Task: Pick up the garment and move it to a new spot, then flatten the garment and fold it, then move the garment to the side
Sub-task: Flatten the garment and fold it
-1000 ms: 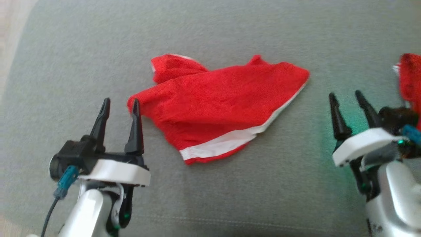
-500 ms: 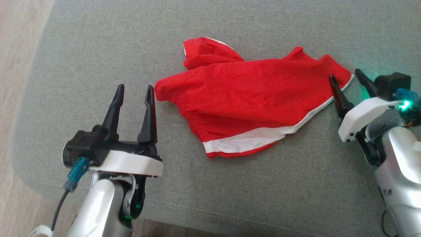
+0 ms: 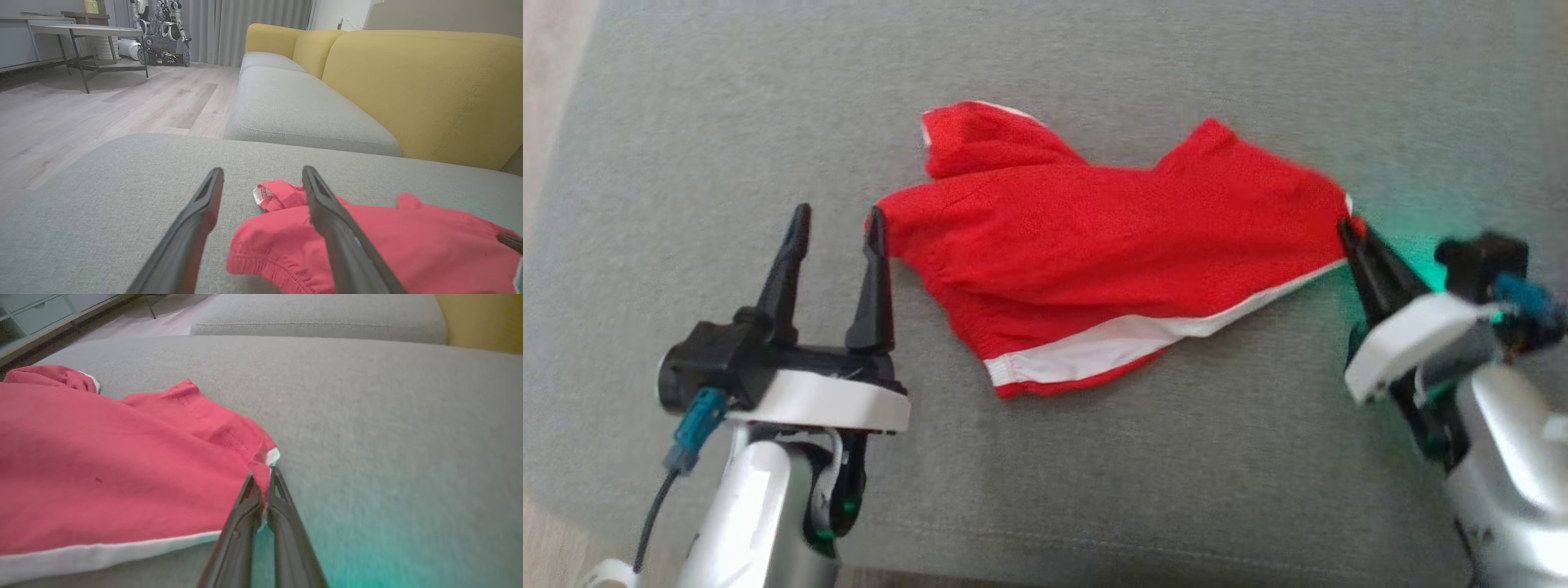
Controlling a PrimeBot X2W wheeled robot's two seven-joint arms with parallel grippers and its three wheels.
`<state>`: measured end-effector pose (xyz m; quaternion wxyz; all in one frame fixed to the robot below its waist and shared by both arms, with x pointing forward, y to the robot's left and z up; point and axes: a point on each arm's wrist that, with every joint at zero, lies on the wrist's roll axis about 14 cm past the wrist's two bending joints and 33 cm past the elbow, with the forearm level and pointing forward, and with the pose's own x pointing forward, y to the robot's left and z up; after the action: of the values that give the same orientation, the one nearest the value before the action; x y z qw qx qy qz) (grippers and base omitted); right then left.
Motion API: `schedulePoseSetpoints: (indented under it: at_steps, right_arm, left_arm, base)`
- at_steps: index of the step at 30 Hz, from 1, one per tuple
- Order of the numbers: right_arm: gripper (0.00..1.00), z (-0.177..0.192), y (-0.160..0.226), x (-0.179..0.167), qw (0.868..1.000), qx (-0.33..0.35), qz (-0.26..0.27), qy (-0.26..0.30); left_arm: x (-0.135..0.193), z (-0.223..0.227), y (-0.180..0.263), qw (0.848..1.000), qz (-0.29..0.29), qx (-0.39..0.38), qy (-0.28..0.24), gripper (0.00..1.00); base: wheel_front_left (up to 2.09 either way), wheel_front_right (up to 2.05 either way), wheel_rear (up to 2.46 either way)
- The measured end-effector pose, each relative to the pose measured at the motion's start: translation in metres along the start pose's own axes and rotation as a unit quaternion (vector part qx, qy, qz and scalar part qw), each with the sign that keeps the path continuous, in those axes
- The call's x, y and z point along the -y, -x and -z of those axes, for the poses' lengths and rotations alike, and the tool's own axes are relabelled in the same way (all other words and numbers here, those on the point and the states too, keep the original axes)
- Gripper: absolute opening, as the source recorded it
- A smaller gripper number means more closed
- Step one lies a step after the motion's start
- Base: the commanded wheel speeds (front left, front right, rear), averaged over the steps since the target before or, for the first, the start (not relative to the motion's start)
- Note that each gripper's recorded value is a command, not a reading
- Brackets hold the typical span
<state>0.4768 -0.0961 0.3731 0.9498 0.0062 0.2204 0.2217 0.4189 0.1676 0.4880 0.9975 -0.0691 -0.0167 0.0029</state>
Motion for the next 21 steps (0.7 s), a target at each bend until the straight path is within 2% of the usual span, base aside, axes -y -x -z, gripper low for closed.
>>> schedulePoseSetpoints:
  at_steps: [4, 12, 21]
  right_arm:
    - [0.00, 0.017, 0.030, 0.000, 0.999, 0.001, 0.021, -0.042]
    - [0.00, 0.024, 0.078, 0.003, 0.991, 0.018, 0.073, -0.110]
    - [0.00, 0.017, 0.090, 0.000, 0.987, 0.023, 0.089, -0.129]
  left_arm:
    - [0.010, 0.000, -0.005, 1.000, 0.017, 0.003, 0.000, 1.00]
    - [0.029, 0.001, -0.014, 0.999, 0.047, 0.007, 0.004, 1.00]
    - [0.035, 0.007, -0.017, 0.998, 0.056, 0.002, 0.004, 1.00]
  base:
    - [0.00, 0.00, 0.00]
    - [0.00, 0.00, 0.00]
    - [0.00, 0.00, 0.00]
